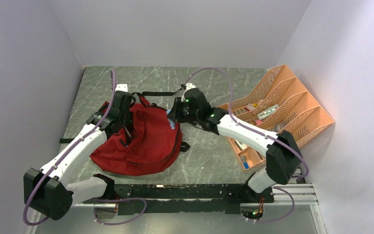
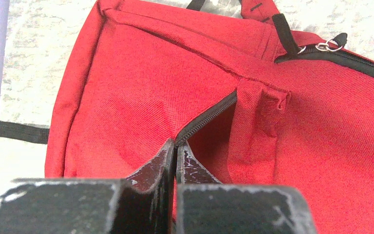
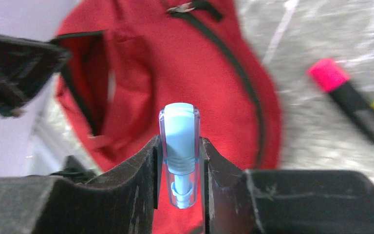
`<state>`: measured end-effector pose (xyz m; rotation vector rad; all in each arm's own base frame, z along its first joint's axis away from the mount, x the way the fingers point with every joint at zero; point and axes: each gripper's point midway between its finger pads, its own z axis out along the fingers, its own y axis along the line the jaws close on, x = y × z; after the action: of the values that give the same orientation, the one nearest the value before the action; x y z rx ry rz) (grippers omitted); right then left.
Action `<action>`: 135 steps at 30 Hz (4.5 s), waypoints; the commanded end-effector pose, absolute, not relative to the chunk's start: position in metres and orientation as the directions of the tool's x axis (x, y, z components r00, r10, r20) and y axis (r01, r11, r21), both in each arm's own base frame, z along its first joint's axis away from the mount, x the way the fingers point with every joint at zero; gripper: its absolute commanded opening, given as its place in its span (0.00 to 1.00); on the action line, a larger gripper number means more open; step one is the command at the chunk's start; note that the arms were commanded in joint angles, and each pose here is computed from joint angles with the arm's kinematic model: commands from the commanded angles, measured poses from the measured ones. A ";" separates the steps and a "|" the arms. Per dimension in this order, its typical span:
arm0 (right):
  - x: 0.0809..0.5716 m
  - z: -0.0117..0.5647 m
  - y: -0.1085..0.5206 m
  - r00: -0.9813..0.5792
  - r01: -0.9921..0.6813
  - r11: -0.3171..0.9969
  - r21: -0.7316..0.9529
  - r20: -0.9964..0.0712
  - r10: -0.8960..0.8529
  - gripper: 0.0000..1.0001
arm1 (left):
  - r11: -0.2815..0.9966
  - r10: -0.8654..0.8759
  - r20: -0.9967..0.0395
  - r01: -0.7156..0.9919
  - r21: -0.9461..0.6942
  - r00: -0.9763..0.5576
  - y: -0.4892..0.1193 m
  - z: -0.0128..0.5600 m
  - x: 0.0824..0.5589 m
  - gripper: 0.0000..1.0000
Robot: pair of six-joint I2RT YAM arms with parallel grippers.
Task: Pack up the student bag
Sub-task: Pick up the stationery from the center of the board, then place the stationery in the student bag, then pick up the stationery from the center of the board.
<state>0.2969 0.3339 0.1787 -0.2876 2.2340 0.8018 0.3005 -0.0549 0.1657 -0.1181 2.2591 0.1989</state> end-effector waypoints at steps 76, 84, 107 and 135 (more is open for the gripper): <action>0.322 0.209 0.261 -0.466 -0.412 0.892 0.187 -0.884 -0.030 0.53 | 0.986 -0.042 -0.827 -0.155 0.055 -0.560 -0.050 0.187 0.305 0.05; 0.353 0.157 0.235 -0.551 -0.490 0.871 -0.023 -0.766 -0.330 0.62 | 0.988 -0.044 -0.828 -0.147 0.047 -0.559 -0.051 0.187 0.305 0.05; 0.395 0.056 0.273 -0.566 -0.771 0.628 0.112 -0.571 -0.594 0.54 | 0.989 -0.047 -0.832 -0.142 0.038 -0.552 -0.052 0.189 0.304 0.05; 0.381 -0.006 0.267 -0.587 -0.754 0.657 -0.017 -0.432 -0.684 0.40 | 0.991 -0.045 -0.830 -0.132 0.034 -0.557 -0.054 0.188 0.304 0.05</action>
<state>0.3907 0.2799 0.0142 -1.1556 2.4070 0.3023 0.2968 -0.0539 0.1760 -0.1062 2.2172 0.1437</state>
